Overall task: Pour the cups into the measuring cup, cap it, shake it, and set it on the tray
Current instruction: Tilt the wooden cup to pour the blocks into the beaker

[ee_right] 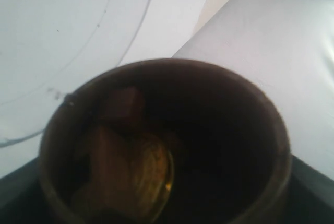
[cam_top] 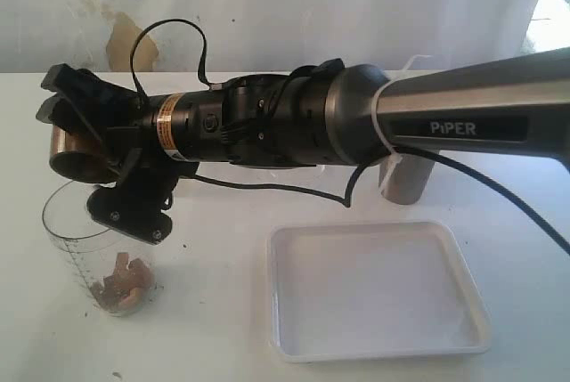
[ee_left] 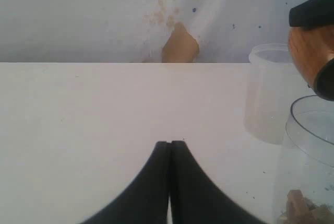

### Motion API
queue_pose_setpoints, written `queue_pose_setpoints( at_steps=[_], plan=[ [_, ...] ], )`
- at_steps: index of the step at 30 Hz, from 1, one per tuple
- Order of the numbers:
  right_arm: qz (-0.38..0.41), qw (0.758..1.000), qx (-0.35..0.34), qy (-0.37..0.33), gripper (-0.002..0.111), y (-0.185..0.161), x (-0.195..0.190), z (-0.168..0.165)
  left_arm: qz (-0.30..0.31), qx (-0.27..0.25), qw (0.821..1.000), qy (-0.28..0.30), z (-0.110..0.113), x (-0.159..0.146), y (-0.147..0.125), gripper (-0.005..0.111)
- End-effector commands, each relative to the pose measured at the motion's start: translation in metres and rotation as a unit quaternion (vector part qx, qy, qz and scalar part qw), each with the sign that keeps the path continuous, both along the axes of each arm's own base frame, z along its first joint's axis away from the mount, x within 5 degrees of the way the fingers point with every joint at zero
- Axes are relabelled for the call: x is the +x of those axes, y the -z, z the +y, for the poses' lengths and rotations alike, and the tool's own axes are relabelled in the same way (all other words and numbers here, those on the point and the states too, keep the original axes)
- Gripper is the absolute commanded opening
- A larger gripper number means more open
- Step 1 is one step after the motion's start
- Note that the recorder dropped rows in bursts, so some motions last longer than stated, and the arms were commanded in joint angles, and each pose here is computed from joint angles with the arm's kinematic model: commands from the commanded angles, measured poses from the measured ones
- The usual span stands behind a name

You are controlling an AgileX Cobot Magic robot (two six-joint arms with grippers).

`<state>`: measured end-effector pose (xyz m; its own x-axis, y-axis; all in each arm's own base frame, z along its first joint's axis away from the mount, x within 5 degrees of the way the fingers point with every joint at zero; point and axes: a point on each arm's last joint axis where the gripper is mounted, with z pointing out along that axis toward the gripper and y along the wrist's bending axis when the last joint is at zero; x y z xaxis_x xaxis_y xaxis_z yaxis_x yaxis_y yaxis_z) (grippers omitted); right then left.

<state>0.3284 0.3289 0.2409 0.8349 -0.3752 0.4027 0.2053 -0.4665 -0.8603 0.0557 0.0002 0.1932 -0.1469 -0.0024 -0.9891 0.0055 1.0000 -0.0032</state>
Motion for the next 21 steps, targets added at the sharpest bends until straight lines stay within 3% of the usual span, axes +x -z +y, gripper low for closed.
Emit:
queue_pose_setpoints(
  at_steps=[1,17,21],
  plan=[
    [-0.018,1.0,0.016,-0.014,0.0,-0.0138,-0.004,0.0013,-0.001,-0.001,1.0,0.001,-0.0001,-0.0001,0.0011,0.0],
    [-0.034,0.999,0.0,-0.009,0.0,-0.0179,-0.0056,0.0005,-0.001,-0.001,1.0,0.001,-0.0001,-0.0001,0.0011,0.0],
    [-0.068,0.997,-0.031,-0.013,0.0,-0.0167,-0.0043,-0.0008,-0.001,-0.001,1.0,0.001,-0.0001,-0.0001,0.0011,0.0]
  ],
)
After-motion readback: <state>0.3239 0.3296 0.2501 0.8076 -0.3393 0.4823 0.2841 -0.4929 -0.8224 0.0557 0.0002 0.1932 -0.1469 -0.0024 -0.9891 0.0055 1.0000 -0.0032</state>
